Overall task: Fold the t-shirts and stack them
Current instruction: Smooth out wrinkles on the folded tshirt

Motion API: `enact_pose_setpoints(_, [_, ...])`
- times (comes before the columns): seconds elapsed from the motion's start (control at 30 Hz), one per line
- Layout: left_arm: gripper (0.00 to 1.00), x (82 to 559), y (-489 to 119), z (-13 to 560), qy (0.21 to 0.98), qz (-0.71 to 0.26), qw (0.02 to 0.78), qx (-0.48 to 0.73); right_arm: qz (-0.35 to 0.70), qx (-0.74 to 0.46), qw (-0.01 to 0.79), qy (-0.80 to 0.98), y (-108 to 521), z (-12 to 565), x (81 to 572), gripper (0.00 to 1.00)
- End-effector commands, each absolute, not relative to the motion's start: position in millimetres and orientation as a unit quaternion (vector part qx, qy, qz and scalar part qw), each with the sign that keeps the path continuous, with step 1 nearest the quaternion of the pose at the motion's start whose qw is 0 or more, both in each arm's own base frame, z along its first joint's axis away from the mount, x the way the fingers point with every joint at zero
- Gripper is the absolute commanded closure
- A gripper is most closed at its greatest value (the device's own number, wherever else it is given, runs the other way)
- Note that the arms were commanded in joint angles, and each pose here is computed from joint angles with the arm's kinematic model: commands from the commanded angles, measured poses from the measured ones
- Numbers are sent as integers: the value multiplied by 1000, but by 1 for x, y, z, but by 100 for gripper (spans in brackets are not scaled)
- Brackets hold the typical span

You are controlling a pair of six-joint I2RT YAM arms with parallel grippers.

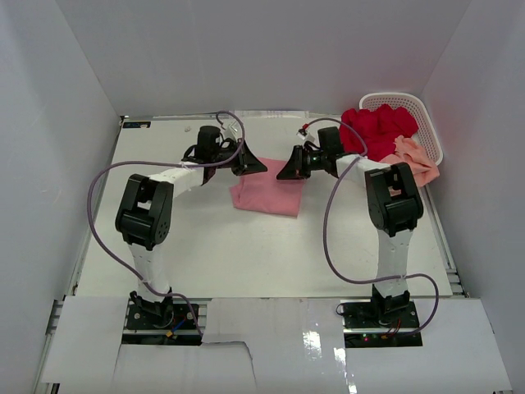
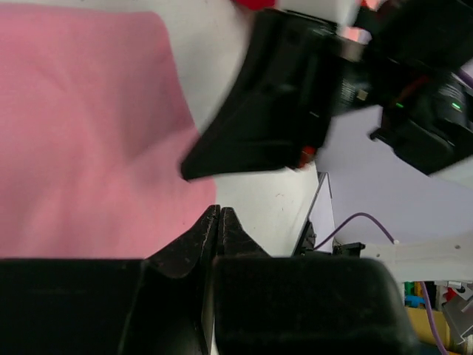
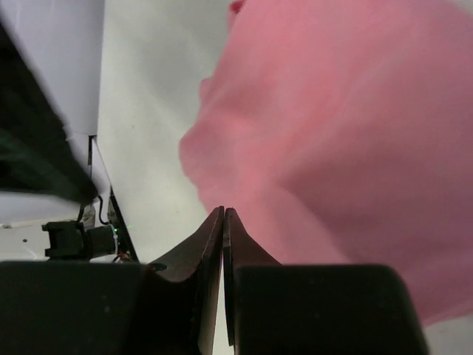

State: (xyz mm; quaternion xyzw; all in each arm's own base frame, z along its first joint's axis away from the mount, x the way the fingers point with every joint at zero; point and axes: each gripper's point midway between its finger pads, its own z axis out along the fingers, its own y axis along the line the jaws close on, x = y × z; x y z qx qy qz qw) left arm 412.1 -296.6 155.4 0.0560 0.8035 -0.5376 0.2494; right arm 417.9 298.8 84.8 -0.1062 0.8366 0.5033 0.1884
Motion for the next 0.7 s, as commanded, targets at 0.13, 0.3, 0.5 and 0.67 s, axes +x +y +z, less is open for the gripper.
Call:
enact_pose_setpoints(0.13, [86, 417, -309, 141, 802, -551, 221, 67, 542, -139, 184, 808, 299, 109, 363, 92])
enact_pose_setpoints(0.3, [86, 414, -311, 123, 806, -552, 206, 61, 555, -137, 147, 807, 305, 86, 354, 92])
enact_pose_setpoints(0.5, [86, 402, -309, 87, 820, -543, 173, 46, 541, -111, 97, 828, 304, 37, 353, 92])
enact_pose_setpoints(0.67, [87, 388, -303, 55, 838, -523, 152, 30, 499, -82, 62, 861, 294, -4, 345, 92])
